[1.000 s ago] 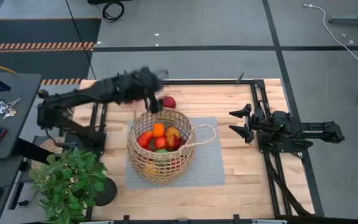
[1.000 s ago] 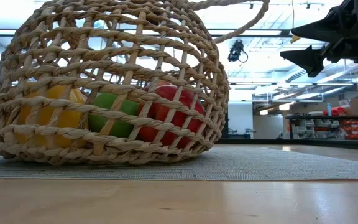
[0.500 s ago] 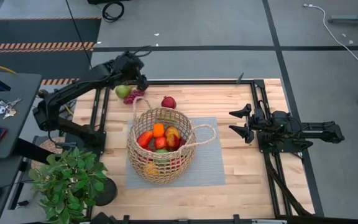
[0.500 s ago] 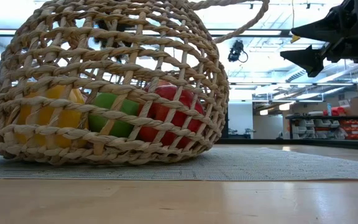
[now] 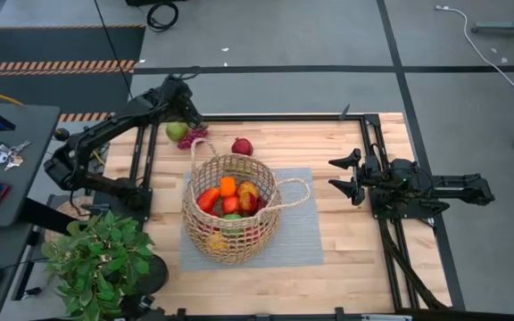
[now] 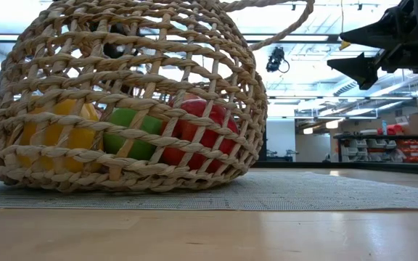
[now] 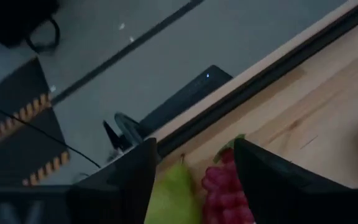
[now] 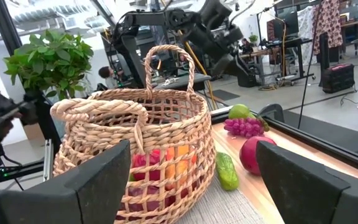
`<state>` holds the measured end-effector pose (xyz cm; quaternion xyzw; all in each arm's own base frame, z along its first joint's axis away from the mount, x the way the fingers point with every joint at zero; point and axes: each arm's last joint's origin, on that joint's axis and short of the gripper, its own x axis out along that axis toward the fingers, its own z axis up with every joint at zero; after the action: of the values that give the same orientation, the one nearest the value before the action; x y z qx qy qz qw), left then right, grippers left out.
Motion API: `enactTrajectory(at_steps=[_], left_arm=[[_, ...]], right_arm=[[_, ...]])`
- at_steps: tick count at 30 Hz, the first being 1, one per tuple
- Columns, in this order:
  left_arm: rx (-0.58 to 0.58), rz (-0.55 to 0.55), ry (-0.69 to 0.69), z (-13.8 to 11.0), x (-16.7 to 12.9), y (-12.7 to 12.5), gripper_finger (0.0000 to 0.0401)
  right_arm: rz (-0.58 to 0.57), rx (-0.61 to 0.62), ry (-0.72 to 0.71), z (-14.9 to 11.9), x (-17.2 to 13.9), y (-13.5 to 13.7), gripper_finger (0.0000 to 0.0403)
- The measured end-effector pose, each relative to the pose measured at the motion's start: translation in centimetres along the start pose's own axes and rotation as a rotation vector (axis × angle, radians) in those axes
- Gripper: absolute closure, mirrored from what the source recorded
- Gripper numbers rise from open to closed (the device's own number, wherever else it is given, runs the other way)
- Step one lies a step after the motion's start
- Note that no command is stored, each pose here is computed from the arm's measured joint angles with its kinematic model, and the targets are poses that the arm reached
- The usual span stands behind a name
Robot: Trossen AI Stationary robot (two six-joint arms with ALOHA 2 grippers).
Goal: Build produce basket
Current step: Put the green pear into the brown woven basket
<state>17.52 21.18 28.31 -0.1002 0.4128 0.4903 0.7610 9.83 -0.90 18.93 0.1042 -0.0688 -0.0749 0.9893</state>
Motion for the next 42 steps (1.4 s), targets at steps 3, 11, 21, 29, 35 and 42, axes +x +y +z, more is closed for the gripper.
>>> enactTrajectory(at_steps=[3,11,21,29,35,42], left_arm=[[-0.048,-0.006,0.034,-1.3,1.4,0.7,0.0194],[-0.163,0.001,0.027,-4.1,4.2,1.8,0.0211],[-0.167,0.033,0.022,-6.6,5.9,2.3,0.0186],[-0.112,0.079,0.032,-7.1,6.0,2.4,0.0106],[-0.138,0.103,-0.028,-7.1,5.3,3.0,0.0088],[-0.207,0.113,-0.149,-9.7,5.1,2.9,0.0099]], right_arm=[[0.000,0.000,0.000,0.0,0.0,0.0,0.0054],[0.000,0.000,0.001,0.0,0.0,0.0,0.0054],[0.000,0.000,0.000,0.0,0.0,0.0,0.0054],[0.000,0.000,0.001,0.0,0.0,0.0,0.0054],[0.000,0.000,0.000,0.0,0.0,0.0,0.0054],[0.000,0.000,0.000,0.0,0.0,0.0,0.0054]])
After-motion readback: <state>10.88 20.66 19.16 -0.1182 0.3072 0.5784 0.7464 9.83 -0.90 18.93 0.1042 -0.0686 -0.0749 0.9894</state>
